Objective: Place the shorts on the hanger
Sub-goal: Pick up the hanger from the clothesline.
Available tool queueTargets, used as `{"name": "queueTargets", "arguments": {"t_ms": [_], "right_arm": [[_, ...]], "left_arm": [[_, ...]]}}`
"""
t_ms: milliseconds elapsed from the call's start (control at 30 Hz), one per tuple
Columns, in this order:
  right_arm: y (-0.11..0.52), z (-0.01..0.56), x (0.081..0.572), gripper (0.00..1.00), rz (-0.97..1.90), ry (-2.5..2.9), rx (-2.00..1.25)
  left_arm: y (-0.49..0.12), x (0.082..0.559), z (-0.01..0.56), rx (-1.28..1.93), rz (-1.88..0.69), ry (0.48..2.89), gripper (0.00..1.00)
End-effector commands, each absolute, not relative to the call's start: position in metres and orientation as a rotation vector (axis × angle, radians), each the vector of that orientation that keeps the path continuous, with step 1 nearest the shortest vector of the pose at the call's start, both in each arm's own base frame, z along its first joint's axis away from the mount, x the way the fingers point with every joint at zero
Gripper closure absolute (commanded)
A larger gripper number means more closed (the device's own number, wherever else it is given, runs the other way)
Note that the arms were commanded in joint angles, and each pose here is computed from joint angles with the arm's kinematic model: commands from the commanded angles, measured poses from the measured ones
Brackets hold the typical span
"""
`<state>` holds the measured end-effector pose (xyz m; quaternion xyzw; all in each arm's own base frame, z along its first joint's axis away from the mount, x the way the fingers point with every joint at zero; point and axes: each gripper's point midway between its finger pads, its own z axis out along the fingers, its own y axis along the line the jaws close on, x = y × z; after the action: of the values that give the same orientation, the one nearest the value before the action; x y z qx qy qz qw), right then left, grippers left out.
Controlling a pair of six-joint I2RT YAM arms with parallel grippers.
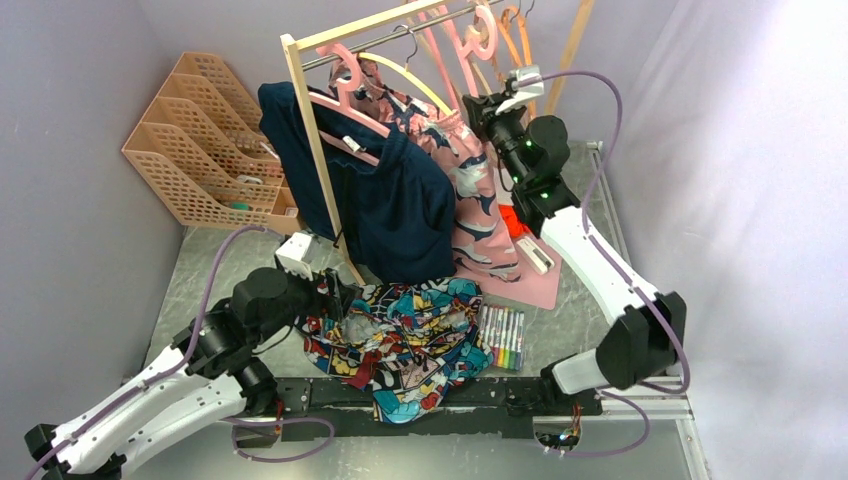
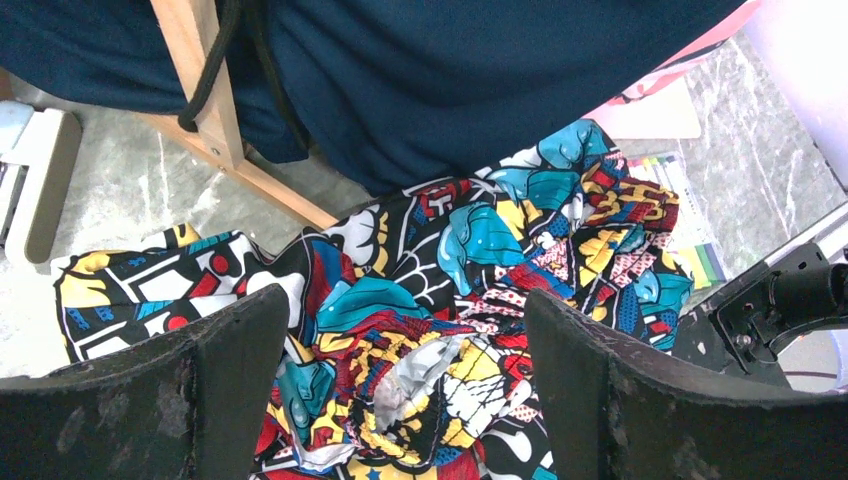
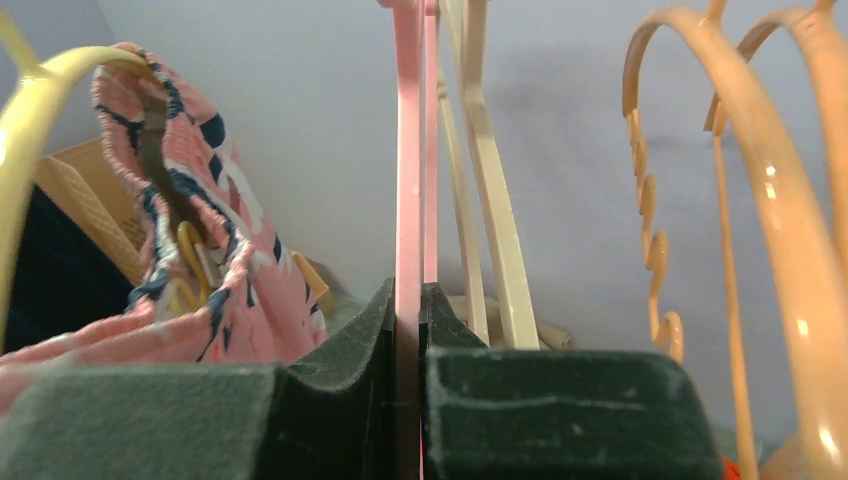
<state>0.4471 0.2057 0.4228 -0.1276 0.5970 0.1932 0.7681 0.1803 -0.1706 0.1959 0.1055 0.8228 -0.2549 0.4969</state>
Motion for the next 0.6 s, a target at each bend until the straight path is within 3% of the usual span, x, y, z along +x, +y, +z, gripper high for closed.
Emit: {"name": "queueTargets", "arguments": {"t_ms": [0,567], "right_arm": [[0.187,0.455,0.409,1.0,0.402,1.25,-0.285],[0.151,0.453,0.306,1.0,0.411,1.458,-0.367]], "left_arm": [[-0.167,0.182,0.21,0.226,-0.627,1.935,0.09],[-0.159,0.179,0.223,0.185,-0.654,1.881,0.09]]}}
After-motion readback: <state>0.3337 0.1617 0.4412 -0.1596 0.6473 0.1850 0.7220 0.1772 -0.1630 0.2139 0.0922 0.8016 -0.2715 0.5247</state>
